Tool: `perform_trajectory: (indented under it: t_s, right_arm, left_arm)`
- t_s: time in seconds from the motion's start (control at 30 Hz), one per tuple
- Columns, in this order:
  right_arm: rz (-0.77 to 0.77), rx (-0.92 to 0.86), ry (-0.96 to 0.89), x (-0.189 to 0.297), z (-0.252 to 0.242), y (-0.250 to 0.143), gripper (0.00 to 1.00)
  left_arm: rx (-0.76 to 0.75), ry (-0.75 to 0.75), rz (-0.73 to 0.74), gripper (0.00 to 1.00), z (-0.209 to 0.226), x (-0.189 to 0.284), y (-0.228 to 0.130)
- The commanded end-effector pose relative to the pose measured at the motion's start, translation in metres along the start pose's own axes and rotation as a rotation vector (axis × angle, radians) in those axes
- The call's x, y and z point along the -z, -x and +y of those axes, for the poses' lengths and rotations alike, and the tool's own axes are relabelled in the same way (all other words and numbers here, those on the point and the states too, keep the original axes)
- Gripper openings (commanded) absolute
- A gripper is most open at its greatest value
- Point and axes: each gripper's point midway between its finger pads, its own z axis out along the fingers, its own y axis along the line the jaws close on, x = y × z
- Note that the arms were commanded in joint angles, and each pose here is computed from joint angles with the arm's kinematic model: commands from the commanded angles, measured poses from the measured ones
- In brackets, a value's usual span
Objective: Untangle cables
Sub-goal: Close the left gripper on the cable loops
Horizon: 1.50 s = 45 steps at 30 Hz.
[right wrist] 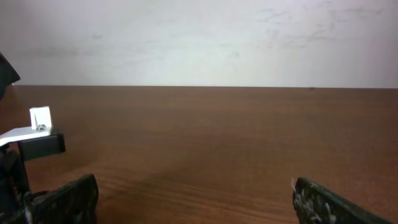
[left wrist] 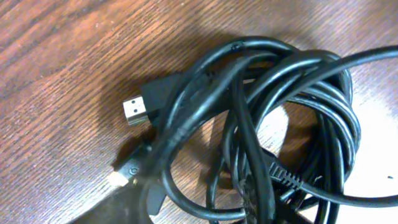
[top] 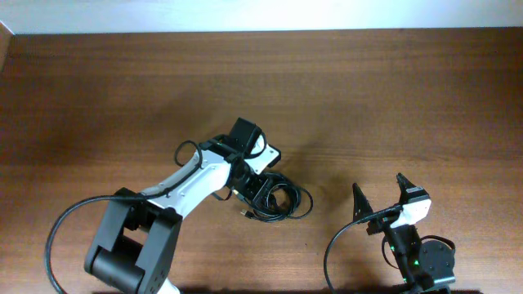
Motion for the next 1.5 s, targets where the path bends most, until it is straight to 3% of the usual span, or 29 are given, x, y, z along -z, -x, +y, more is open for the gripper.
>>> perform_trajectory:
  t_s: [0.0,0.2,0.43,0.63,0.97,1.2,1.47]
  right_arm:
    - [0.000,-0.008,-0.010,0.000,-0.002,-0.001,0.99]
    - [0.000,-0.008,-0.010,0.000,-0.002,-0.001,0.99]
    - [0.000,-0.008,-0.010,0.000,-0.002,-0.001,0.99]
    - [0.000,-0.008,-0.010,0.000,-0.002,-0.001,0.99]
    - [0.000,-0.008,-0.010,0.000,-0.002,-0.001,0.99]
    - [-0.004,-0.007,-0.009,0.000,-0.002,0.000,0.99]
    - [0.000,-0.007,-0.004,0.000,-0.001,-0.001,0.99]
  left_arm:
    - [0.000,-0.003,0.011,0.45,0.000,-0.007,-0.003]
    - [-0.014,0.005,-0.038,0.00,0.002,-0.010,0.007]
    - [0.028,0.020,-0.160,0.00,0.006,-0.006,0.037]
    - [0.013,0.025,-0.184,0.00,0.003,0.011,0.042]
    - [-0.163,0.102,-0.497,0.00,-0.027,0.137,0.066]
    - [-0.199,0.154,-0.627,0.00,-0.035,0.183,0.069]
    - [-0.202,0.213,-0.669,0.00,-0.033,0.198,0.070]
